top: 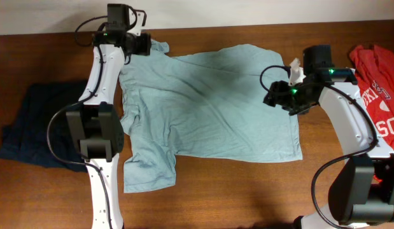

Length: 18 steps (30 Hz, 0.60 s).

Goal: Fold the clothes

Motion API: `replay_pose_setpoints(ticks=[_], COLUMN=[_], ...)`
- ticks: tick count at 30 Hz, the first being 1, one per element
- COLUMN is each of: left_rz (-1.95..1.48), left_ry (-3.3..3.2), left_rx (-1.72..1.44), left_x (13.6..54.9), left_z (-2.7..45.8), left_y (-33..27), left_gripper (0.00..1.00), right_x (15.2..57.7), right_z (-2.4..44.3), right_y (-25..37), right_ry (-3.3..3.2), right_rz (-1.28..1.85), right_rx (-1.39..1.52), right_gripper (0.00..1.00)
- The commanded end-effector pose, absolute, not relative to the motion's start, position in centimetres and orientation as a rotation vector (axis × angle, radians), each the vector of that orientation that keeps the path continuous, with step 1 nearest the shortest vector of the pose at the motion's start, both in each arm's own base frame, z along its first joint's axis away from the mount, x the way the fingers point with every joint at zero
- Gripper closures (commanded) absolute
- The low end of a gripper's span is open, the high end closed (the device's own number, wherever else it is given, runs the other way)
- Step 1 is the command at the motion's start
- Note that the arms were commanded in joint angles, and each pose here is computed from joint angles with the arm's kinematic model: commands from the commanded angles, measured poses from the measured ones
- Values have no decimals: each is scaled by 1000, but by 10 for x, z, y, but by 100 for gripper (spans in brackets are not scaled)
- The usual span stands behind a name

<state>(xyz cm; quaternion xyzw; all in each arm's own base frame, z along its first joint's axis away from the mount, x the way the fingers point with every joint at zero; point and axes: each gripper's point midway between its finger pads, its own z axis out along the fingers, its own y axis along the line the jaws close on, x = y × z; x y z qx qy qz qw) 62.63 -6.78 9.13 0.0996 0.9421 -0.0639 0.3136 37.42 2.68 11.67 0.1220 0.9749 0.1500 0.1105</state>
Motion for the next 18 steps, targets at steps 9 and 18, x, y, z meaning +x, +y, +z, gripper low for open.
replay_pose_setpoints(ticks=[9,18], left_rz=[-242,-284], left_ry=[2718,3017], left_rx=[247,11], left_x=[531,443], left_z=[175,189], left_y=[-69,-62], left_gripper=[31,49], right_x=[307,260], right_z=[80,35], right_y=[-51,-33], right_ry=[3066,3180], right_rz=[232,332], right_rx=[854,939], right_gripper=[20,21])
